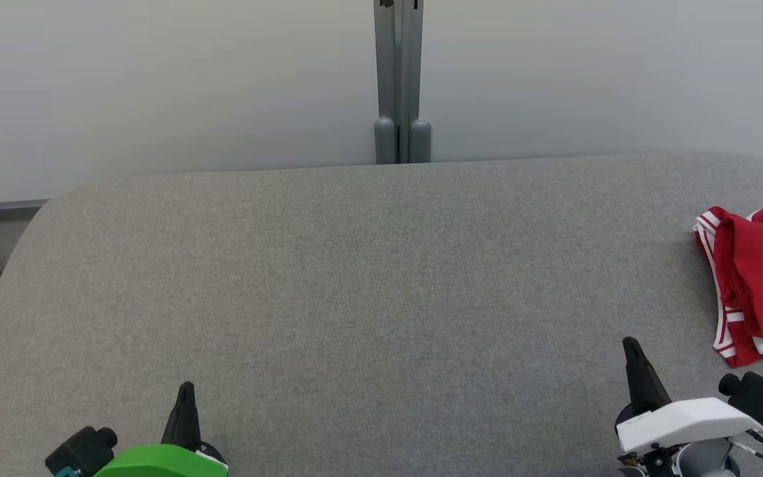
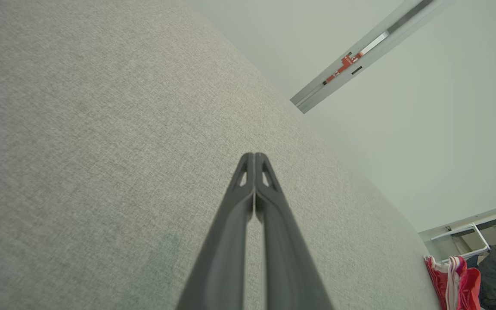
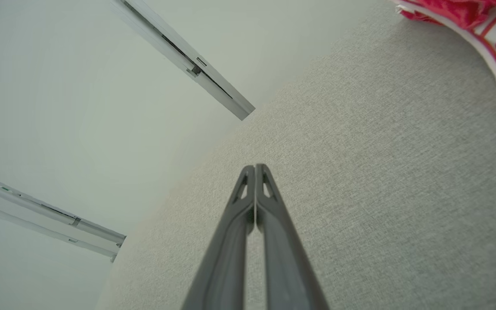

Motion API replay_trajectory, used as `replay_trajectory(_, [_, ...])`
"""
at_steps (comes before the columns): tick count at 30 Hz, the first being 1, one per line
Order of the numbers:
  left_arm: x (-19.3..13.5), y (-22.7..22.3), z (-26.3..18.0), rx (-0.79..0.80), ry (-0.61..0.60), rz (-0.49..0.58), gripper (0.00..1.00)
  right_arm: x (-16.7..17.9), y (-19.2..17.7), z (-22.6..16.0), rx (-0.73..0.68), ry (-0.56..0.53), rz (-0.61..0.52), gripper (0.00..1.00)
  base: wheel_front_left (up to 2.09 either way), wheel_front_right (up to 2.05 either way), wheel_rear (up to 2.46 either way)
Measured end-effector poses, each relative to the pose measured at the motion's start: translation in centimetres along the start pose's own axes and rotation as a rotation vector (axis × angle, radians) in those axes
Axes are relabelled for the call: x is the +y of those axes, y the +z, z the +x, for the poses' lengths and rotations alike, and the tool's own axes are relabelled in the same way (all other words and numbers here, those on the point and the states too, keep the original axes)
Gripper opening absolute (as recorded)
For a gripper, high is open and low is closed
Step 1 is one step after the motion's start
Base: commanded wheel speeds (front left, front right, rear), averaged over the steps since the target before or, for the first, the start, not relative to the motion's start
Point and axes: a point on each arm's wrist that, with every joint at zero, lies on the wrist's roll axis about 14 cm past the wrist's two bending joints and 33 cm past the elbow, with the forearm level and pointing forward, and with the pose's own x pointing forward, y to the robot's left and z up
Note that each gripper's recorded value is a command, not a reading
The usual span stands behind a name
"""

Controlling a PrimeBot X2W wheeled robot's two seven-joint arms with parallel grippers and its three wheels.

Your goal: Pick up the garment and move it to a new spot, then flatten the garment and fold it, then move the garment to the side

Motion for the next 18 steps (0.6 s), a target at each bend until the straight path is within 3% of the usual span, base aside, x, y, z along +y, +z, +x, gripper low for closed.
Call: replay_trajectory(18, [-0.6, 1.5, 1.2, -0.003, -0.026, -0.231, 0.00, -0.2, 1.1, 0.9, -0.014, -0.013, 0.238, 0.00, 0.00, 0.00, 0.00])
